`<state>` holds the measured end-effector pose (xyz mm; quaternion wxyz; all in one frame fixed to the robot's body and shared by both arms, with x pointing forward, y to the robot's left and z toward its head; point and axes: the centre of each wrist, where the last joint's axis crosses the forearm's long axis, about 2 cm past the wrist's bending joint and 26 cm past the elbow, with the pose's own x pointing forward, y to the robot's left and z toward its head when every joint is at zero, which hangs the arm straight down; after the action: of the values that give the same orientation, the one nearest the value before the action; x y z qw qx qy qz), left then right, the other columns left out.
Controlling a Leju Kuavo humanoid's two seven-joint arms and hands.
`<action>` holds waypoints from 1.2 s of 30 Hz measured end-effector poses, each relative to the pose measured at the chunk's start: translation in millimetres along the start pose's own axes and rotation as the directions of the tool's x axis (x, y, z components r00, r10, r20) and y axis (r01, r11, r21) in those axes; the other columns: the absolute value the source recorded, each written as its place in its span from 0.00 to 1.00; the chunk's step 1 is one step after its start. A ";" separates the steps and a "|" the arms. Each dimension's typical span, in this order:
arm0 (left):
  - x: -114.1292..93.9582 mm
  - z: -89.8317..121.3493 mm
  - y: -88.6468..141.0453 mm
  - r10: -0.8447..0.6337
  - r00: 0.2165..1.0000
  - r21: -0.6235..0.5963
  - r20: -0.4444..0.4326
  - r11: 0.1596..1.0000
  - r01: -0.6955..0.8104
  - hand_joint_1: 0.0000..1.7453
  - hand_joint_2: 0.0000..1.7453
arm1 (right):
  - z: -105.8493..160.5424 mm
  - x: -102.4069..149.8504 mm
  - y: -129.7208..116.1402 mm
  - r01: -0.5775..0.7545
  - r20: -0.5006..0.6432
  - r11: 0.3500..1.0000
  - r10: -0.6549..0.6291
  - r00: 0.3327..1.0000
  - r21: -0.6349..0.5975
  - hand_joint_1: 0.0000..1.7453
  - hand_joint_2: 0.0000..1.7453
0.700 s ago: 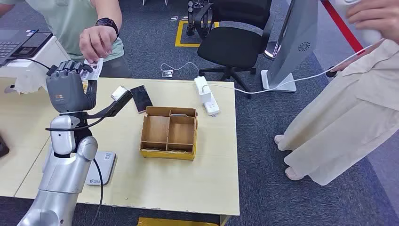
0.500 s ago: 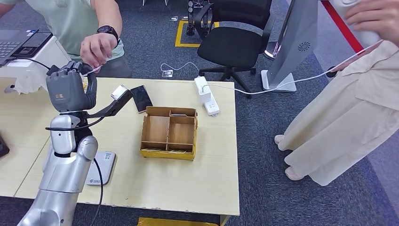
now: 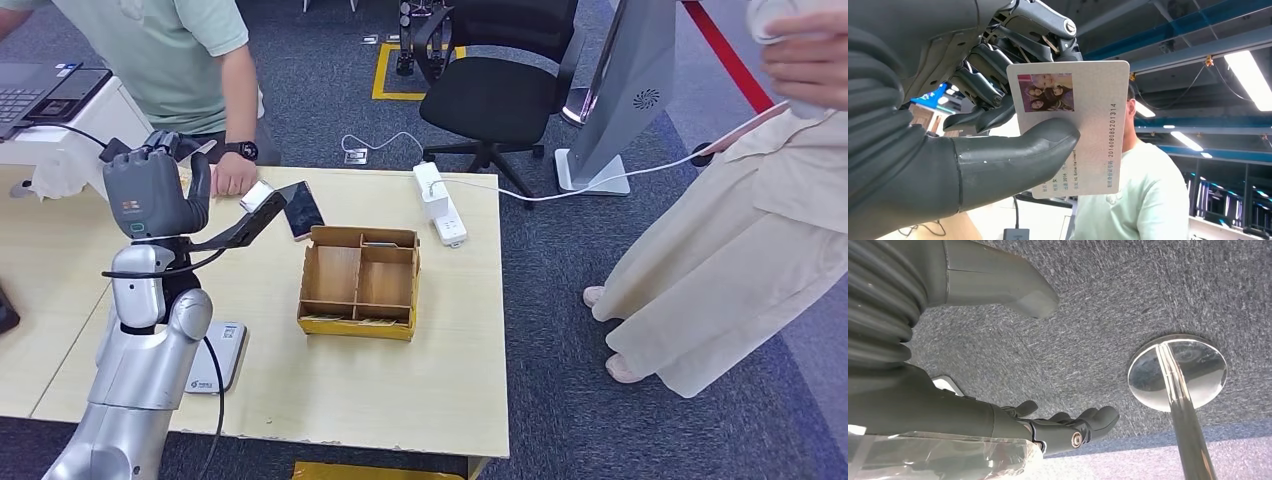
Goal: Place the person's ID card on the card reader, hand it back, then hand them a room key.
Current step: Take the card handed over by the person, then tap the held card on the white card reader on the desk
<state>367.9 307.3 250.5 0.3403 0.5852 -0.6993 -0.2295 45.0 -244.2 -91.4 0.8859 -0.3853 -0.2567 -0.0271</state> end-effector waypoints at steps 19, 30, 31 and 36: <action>-2.4 37.2 -11.0 0.598 0.758 -0.211 -0.262 0.731 -0.649 1.00 1.00 | -1.8 14.4 3.3 0.077 -0.081 0.996 -0.080 0.994 -0.038 0.00 1.00; -26.9 54.3 -7.9 0.597 0.708 -0.164 -0.377 0.709 -0.686 1.00 1.00 | -1.7 14.2 1.9 0.075 -0.080 0.996 -0.078 0.994 -0.039 0.00 1.00; -31.4 56.0 -7.1 0.590 0.706 -0.160 -0.390 0.712 -0.684 1.00 1.00 | -1.6 13.9 1.6 0.075 -0.080 0.996 -0.078 0.994 -0.040 0.00 1.00; -48.2 65.9 -4.6 0.563 0.704 -0.154 -0.433 0.723 -0.673 1.00 1.00 | -1.6 13.5 0.9 0.073 -0.080 0.997 -0.076 0.994 -0.041 0.00 1.00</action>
<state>325.9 348.3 193.6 0.6034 0.2851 -0.7388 -0.0936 57.7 -242.6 -86.4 0.8866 -0.3909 -0.2338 -0.0807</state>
